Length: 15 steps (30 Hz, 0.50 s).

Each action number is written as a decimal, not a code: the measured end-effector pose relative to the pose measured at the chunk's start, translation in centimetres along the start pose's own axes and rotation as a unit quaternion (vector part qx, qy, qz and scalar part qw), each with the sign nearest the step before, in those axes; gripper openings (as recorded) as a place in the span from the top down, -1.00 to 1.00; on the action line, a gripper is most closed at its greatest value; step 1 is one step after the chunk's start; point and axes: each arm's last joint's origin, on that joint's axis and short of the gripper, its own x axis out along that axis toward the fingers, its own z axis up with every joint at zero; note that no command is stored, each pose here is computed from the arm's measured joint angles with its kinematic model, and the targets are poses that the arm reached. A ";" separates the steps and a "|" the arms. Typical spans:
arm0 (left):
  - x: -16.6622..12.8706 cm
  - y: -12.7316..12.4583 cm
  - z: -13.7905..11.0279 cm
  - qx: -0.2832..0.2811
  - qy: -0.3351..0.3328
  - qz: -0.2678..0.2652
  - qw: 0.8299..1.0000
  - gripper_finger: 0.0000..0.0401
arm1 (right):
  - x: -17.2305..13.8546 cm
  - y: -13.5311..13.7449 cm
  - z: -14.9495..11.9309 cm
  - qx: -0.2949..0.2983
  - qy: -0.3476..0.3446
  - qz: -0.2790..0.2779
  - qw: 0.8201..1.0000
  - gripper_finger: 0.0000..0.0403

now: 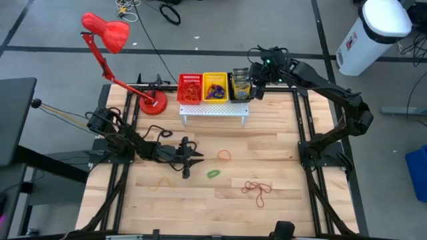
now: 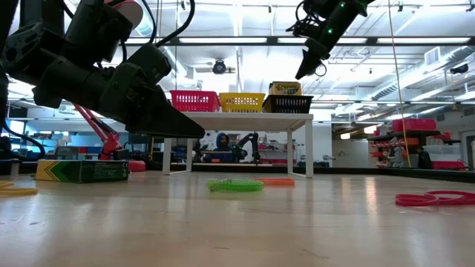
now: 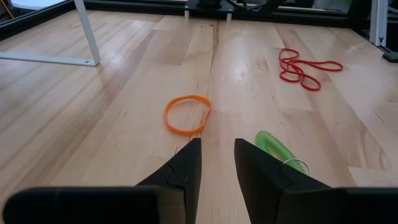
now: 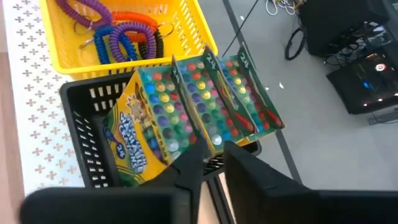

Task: Pick & Place Office Desk Supplies
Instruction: Put the yellow crayon box into the black bin on the shelf

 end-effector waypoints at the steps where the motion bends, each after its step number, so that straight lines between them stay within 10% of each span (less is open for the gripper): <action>1: 0.0 0.0 0.0 0.000 0.000 0.000 1.000 0.49 | -0.1 0.0 0.0 0.000 0.000 0.001 1.000 0.62; 15: 0.0 0.0 0.0 -0.002 0.000 -0.002 1.000 0.49 | 0.9 0.0 0.0 -0.012 0.001 0.016 1.000 0.44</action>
